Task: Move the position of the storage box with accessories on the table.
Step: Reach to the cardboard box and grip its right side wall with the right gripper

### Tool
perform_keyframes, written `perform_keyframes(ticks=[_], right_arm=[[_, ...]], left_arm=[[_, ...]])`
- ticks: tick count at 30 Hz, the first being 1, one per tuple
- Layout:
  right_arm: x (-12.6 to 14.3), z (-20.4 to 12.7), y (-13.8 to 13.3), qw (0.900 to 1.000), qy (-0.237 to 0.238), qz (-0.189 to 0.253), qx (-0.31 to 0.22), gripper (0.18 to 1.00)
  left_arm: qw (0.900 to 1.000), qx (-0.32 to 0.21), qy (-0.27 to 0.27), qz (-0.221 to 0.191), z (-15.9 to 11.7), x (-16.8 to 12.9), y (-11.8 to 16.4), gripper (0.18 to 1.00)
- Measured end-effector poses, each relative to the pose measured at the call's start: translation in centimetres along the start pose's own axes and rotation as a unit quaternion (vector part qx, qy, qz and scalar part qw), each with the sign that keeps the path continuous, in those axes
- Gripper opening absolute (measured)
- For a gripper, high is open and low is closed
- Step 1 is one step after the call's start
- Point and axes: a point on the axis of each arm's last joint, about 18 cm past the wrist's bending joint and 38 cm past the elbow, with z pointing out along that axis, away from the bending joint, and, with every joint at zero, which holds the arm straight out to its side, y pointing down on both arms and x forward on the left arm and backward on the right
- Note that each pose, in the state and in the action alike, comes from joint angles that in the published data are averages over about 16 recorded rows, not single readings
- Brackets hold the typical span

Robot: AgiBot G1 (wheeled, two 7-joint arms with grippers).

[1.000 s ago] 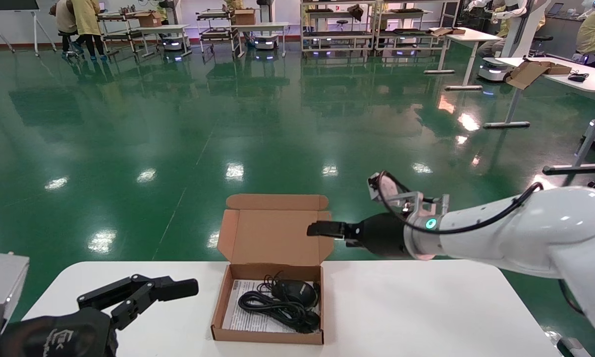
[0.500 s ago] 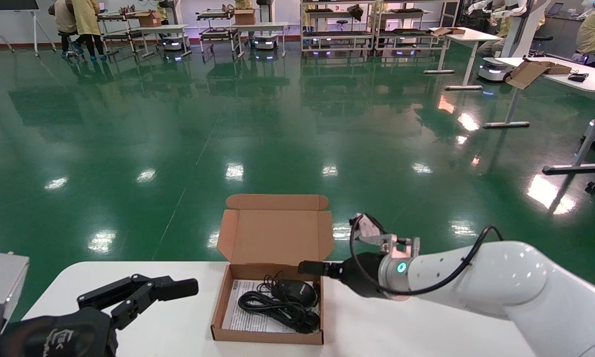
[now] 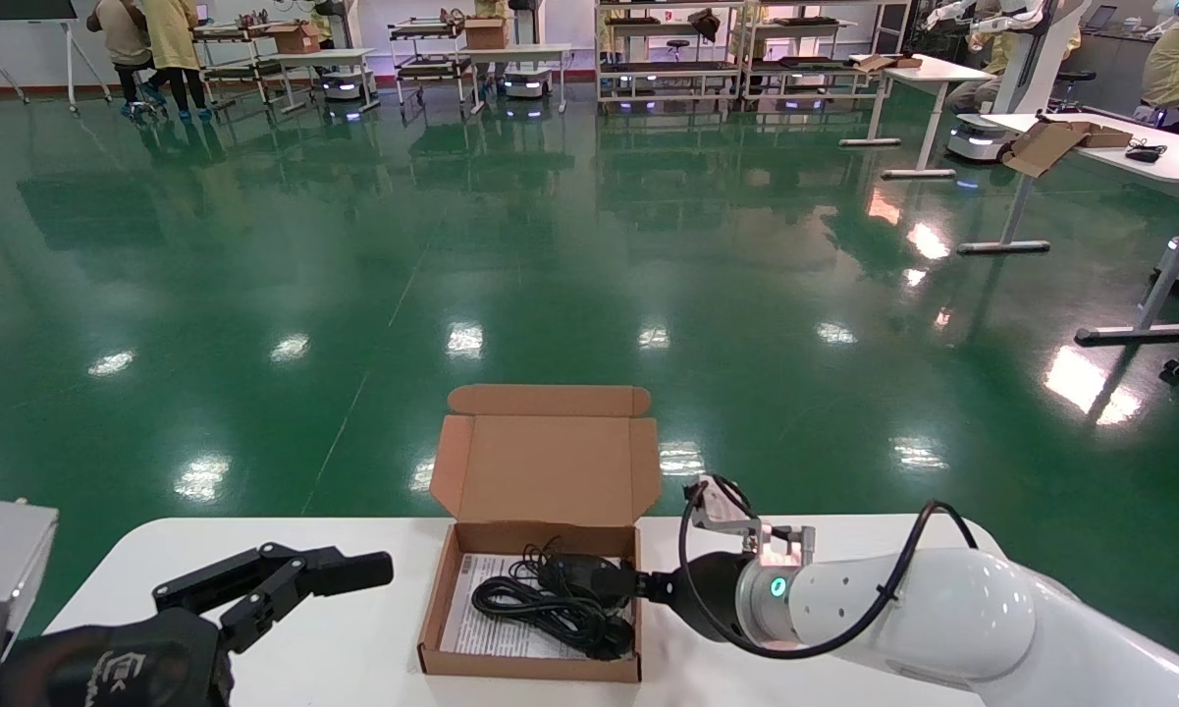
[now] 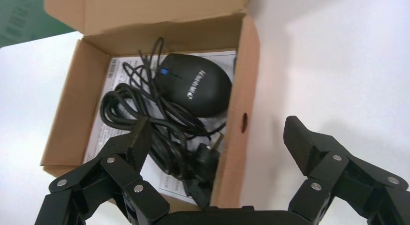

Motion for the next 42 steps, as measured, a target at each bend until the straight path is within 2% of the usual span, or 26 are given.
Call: perform_keyframes(ticks=[22,28,34,42], right_arm=[[1.1,0.7,1.5,1.0,0.008,0.0,-0.004,0.972],[1.4,0.7,1.7,1.0,0.009,0.0,-0.007,0.918],[1.6,0.7,1.8,1.0,0.009,0.0,-0.01,0.83],[1.8,0.6,1.8,1.0,0.01,0.0,-0.011,0.651]], left_arm=[[1.0,0.0,0.0,0.0,0.0,0.0,0.0,1.0],[1.0,0.0,0.0,0.0,0.0,0.0,0.0,1.0],[1.0,0.0,0.0,0.0,0.0,0.0,0.0,1.0],[1.0,0.0,0.0,0.0,0.0,0.0,0.0,1.0]])
